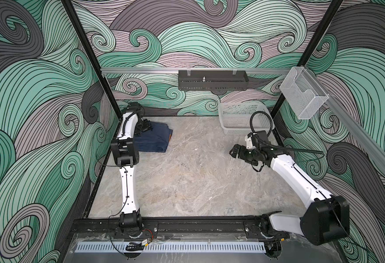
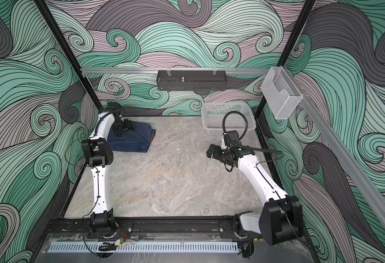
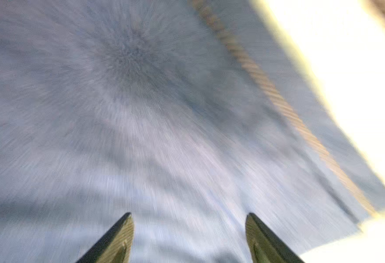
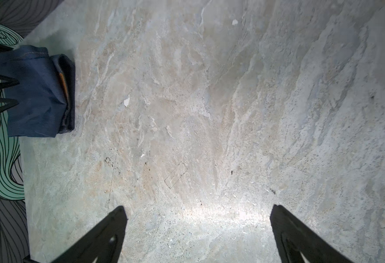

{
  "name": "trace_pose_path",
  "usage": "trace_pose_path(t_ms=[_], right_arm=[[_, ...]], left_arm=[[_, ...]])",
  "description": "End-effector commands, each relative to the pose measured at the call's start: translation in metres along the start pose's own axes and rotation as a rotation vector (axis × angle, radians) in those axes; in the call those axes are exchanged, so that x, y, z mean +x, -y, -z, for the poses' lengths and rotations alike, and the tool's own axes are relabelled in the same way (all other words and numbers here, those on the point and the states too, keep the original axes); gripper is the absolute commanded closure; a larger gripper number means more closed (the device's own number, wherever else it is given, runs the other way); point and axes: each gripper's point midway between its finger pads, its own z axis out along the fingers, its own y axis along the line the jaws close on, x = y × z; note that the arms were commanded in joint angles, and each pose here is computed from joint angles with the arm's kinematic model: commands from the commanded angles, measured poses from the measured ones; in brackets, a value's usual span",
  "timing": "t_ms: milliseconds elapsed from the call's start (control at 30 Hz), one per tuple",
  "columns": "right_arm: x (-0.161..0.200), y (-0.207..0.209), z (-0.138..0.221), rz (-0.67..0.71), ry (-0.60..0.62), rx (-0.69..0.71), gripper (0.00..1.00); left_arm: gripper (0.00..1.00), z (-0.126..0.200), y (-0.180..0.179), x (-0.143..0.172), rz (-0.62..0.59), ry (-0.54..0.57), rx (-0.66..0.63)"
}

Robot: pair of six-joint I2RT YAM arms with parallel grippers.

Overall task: Fold and stack the trousers
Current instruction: Move the trousers to the top-left of the table, then reset both arms

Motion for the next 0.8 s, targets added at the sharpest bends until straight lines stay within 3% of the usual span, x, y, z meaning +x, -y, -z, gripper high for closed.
trace_pose_path(t_ms=[0,133,233,333,533,767], right_arm=[[-0.013,0.013,0.014,0.043,0.127,0.043,0.02],[-0.027,0.033,0.032,0.105,0.369,0.094,0.00],[-0.038,0.052,0.057,0.162,0.632,0.161,0.00],[-0.041,0.071,0.079,0.201,0.810,0.259,0.00],[-0.034,0.098,0.077,0.230,0.907,0.374,0.00],[-0.040,0.128,0.027,0.202,0.893,0.411,0.00]], left_arm=[[0.20,0.125,0.038,-0.012,-0.046,0.281,0.148],[0.20,0.175,0.025,0.026,-0.058,0.492,0.209],[0.20,0.201,-0.006,0.059,-0.028,0.688,0.179],[0.19,0.205,-0.043,0.095,-0.025,0.809,0.093],[0.18,0.188,-0.091,0.135,0.006,0.932,-0.036],[0.19,0.139,-0.123,0.138,0.121,0.898,-0.155]])
